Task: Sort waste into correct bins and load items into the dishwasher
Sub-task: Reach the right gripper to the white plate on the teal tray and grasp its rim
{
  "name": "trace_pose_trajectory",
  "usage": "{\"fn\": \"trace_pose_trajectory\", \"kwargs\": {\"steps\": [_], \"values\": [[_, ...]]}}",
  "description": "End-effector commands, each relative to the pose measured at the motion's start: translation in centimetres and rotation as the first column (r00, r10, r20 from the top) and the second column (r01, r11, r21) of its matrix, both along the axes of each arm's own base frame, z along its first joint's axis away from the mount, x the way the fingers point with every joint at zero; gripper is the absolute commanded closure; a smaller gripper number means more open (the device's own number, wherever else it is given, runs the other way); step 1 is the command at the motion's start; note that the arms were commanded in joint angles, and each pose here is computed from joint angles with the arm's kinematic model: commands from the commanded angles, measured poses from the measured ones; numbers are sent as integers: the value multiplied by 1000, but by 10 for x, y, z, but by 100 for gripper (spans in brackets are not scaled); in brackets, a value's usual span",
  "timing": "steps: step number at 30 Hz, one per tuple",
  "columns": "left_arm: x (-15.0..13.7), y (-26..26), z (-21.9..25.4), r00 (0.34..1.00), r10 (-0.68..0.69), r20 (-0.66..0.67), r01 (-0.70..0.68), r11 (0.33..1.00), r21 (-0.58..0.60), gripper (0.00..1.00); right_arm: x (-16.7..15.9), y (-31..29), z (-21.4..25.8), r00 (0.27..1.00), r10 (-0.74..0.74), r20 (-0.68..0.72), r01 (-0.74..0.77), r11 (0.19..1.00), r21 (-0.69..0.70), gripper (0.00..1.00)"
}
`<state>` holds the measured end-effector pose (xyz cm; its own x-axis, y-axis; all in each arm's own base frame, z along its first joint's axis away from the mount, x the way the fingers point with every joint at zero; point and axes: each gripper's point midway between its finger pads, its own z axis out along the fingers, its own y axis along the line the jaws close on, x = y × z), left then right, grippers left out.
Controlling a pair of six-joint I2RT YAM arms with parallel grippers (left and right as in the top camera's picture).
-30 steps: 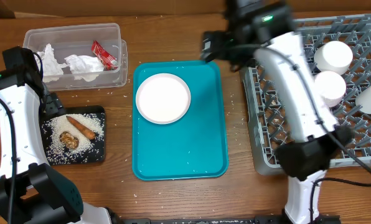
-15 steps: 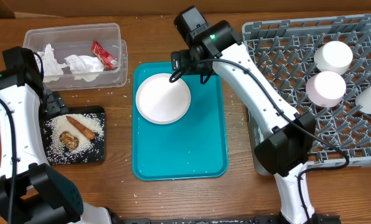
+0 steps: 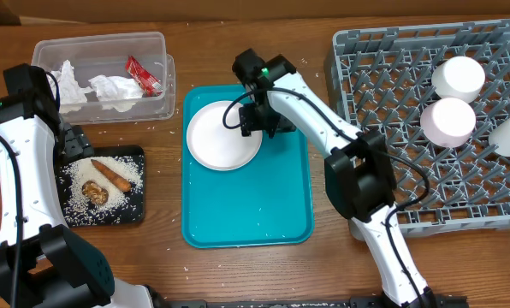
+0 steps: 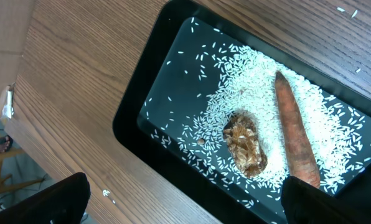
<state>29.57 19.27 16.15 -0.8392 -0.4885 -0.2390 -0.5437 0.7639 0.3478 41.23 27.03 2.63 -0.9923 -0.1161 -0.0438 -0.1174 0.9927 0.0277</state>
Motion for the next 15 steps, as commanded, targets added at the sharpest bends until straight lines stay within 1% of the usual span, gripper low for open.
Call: {"fn": "trace_pose_trajectory", "kwargs": {"steps": [1,3,5,8,13,14,15], "values": [[2,1,2,1000,-11,4,11,1000,-1,0,-4,5,-13,1000,6,-29,-6,1000,4,28],[2,1,2,1000,-11,4,11,1000,-1,0,-6,6,-17,999,7,-39,-7,1000,4,33],[2,1,2,1000,-11,4,11,1000,-1,0,-7,7,-17,999,9,-45,-9,1000,10,42],[2,1,2,1000,-11,4,11,1000,-1,0,-8,9,-17,999,6,-49,-6,1000,18,58],[2,1,2,1000,-11,4,11,1000,-1,0,-16,15,-12,996,10,-89,-5,998,60,92],[2,1,2,1000,-11,4,11,1000,-1,0,-16,14,-9,996,9,-91,-3,998,59,96],[2,1,2,1000,-11,4,11,1000,-1,0,-15,13,-5,996,6,-89,-1,998,56,96]]}}
